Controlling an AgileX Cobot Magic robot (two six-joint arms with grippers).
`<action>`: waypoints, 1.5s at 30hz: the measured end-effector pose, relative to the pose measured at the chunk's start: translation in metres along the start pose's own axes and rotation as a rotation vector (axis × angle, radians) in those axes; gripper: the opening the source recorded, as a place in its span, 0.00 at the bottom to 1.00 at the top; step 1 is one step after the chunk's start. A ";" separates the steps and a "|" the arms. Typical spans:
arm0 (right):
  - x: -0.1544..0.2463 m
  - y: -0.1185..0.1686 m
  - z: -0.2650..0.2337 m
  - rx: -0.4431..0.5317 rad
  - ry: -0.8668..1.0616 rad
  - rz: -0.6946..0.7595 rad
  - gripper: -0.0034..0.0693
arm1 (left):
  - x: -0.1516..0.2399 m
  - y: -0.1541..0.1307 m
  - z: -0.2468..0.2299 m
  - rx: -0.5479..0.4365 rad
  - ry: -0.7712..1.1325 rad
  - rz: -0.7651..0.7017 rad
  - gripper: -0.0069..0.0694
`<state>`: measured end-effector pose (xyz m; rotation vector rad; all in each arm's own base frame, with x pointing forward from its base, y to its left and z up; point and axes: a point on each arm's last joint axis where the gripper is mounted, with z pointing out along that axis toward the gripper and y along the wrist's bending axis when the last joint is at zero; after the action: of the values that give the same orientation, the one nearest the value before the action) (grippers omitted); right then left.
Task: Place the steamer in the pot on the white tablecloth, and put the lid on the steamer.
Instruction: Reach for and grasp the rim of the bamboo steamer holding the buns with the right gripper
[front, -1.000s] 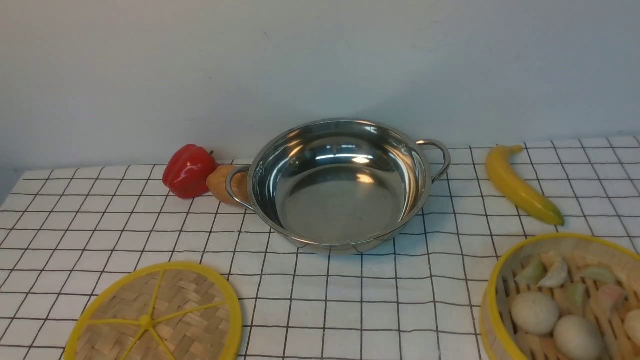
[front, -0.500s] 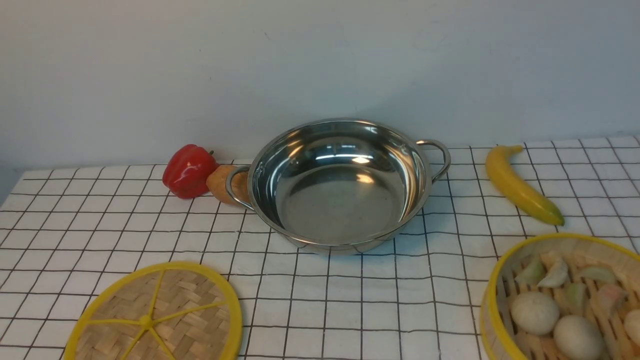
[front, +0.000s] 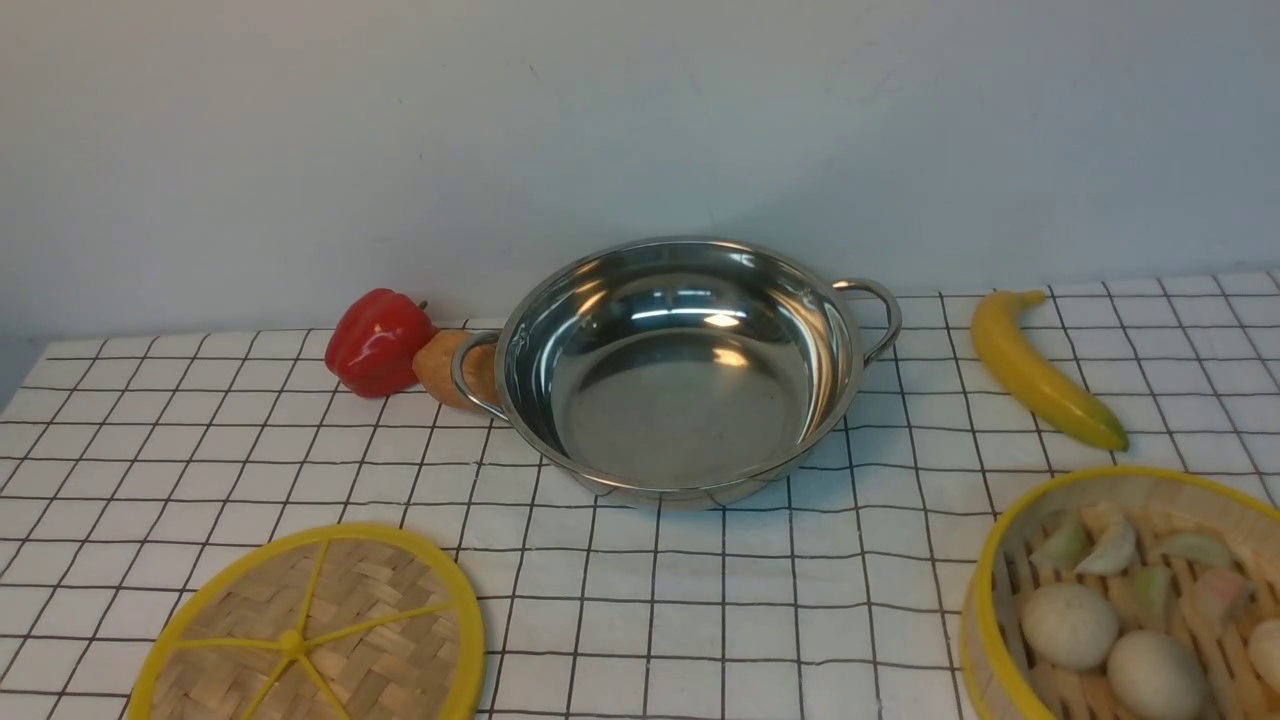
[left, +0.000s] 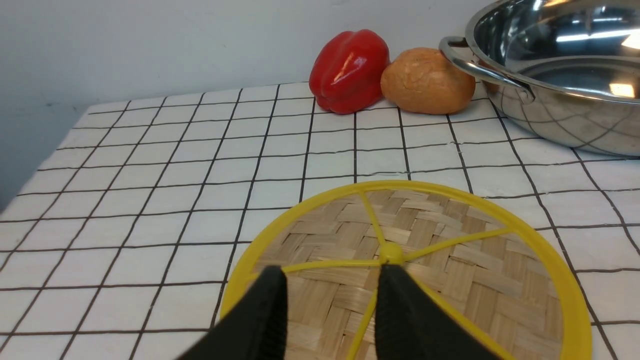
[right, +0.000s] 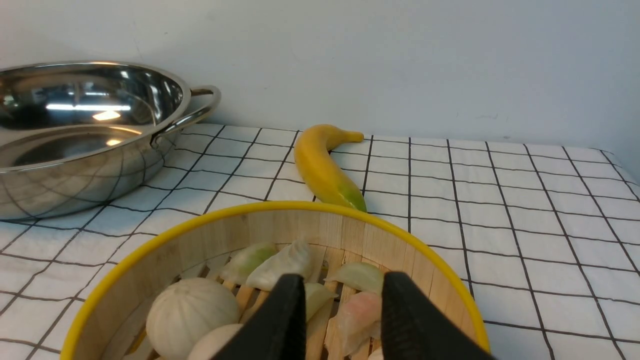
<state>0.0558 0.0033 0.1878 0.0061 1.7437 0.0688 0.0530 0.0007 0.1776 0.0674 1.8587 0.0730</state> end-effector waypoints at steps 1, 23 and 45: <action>0.000 0.000 0.000 0.000 0.000 0.000 0.38 | 0.000 0.000 0.000 0.000 0.000 0.000 0.41; -0.130 0.016 -0.019 -0.102 0.011 0.157 0.38 | 0.000 0.000 0.000 0.000 0.000 0.000 0.41; -0.149 0.007 0.028 0.037 0.622 0.085 0.38 | 0.000 0.000 0.000 0.000 0.000 0.000 0.41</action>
<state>0.1086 0.0054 0.3297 0.0943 2.3660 0.1085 0.0530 0.0007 0.1776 0.0674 1.8587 0.0730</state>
